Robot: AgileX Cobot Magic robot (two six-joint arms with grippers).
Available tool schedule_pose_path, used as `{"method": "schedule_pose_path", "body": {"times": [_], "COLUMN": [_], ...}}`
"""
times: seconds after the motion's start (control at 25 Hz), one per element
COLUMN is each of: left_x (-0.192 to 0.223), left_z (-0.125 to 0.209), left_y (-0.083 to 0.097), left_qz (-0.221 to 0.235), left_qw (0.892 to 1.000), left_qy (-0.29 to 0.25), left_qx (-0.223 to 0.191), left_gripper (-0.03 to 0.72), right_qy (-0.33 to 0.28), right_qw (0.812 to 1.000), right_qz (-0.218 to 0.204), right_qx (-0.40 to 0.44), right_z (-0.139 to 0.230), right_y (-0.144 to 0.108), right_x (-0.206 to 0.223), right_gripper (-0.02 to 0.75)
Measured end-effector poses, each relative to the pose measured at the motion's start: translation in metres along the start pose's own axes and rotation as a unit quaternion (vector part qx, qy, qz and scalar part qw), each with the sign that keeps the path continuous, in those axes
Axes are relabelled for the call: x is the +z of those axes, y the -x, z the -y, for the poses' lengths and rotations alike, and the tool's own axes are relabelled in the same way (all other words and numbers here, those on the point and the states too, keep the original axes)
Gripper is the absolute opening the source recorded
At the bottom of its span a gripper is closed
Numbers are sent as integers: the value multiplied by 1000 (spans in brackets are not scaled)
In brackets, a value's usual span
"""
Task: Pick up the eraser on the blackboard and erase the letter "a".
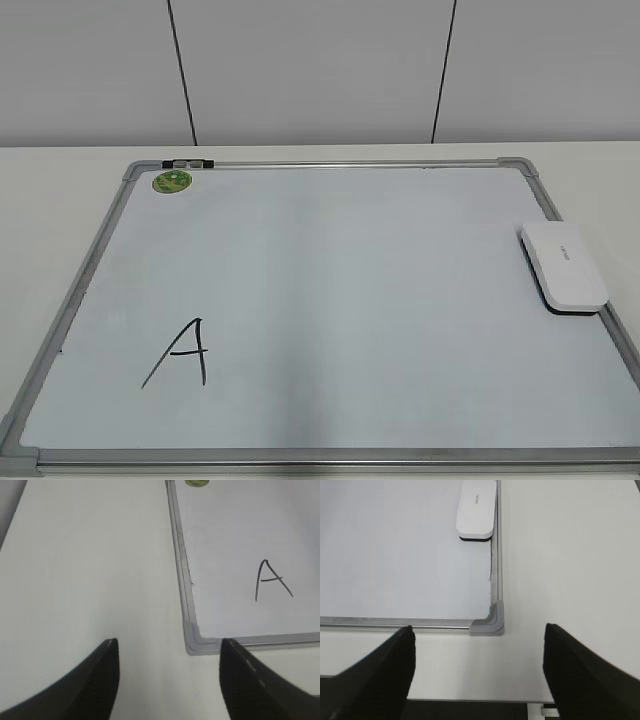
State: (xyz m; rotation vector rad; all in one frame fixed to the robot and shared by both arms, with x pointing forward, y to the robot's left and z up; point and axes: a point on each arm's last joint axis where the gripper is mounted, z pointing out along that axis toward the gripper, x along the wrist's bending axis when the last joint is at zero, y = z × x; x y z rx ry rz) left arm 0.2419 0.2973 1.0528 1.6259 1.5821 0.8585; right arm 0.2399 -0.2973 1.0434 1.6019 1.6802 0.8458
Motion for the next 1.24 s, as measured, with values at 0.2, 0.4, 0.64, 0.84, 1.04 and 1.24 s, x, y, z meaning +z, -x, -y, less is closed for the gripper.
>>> {"method": "schedule_pose_path", "body": {"times": [0.2,0.4,0.64,0.84,1.04,1.24], "left_x": [-8,-8,-8,-8,-8,-8], "left_z": [5,6,6,6,6,6], "left_y": [1,1,1,1,1,1], "left_qz": [-4,-5,-5,-5,-5,-5], "left_qw": [1000,1000,1000,1000,1000,1000], "left_qy": [28,27,27,27,27,27], "left_qx": [-2,-2,-2,-2,-2,-2], "left_gripper": [461,461,461,461,461,461], "right_qy": [32,32,32,32,32,32], "right_qw": [999,999,999,999,999,999], "right_qz": [1,1,1,1,1,1], "right_qx": [0,0,0,0,0,0], "right_z": [6,7,7,7,7,7], "right_y": [0,0,0,0,0,0], "right_x": [-8,-8,-8,-8,-8,-8], "right_gripper": [588,588,588,588,588,588]}}
